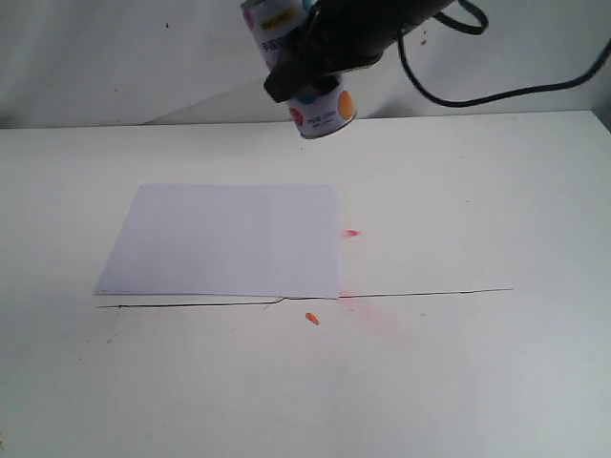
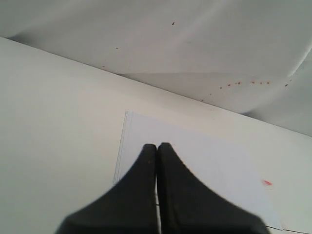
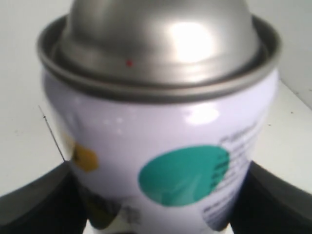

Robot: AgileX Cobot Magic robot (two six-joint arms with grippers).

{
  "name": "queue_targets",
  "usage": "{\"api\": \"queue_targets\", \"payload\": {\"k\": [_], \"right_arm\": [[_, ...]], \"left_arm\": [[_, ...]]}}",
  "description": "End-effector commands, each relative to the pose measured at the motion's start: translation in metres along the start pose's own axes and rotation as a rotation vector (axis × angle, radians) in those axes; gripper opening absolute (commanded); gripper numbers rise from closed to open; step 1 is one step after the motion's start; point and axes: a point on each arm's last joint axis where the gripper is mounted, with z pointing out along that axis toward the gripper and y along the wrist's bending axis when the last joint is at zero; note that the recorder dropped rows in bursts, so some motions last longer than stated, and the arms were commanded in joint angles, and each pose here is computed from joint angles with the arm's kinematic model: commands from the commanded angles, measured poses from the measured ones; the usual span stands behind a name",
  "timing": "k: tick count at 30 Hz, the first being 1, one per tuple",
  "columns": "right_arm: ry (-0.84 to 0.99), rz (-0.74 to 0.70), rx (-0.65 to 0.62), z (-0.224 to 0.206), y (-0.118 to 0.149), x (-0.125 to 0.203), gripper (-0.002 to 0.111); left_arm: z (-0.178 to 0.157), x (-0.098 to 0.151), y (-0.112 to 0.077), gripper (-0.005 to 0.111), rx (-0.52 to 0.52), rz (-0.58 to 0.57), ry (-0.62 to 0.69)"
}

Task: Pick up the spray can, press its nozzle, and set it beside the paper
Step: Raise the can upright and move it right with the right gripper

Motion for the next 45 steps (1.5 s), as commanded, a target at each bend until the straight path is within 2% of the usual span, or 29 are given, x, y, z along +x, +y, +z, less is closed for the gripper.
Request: {"api": "queue_targets", "payload": {"k": [1, 8, 15, 25, 31, 36, 40, 45], "right_arm": [[-0.123, 0.076, 0.118, -0.031, -0.004, 0.012, 0.0], [-0.272, 0.151, 0.355, -0.058, 0.009, 0.057, 0.0], [-0.298, 0.182, 0.459, -0.065, 0.028, 0.098, 0.0], [-0.335, 0.13, 0.485, -0.06, 0.047, 0.097, 0.0], [-0.336, 0.124, 0.488, -0.06, 0.048, 0.097, 0.0], [-0.326, 0.043, 0.51, -0.061, 0.047, 0.096, 0.0], [-0.332, 0.038, 0.524, -0.062, 0.045, 0.095, 0.0], [-0.345, -0.006, 0.559, -0.057, 0.045, 0.106, 0.0]], "left_arm": [[0.0, 0.0, 0.001, 0.0, -0.007, -0.02, -0.018], [0.0, 0.0, 0.001, 0.0, -0.007, -0.02, -0.018], [0.0, 0.0, 0.001, 0.0, -0.007, -0.011, -0.018], [0.0, 0.0, 0.001, 0.0, -0.007, -0.011, -0.018], [0.0, 0.0, 0.001, 0.0, -0.007, -0.011, -0.018], [0.0, 0.0, 0.001, 0.0, -0.007, -0.011, -0.018], [0.0, 0.0, 0.001, 0.0, -0.007, -0.011, -0.018], [0.0, 0.0, 0.001, 0.0, -0.007, -0.011, -0.018]]}}
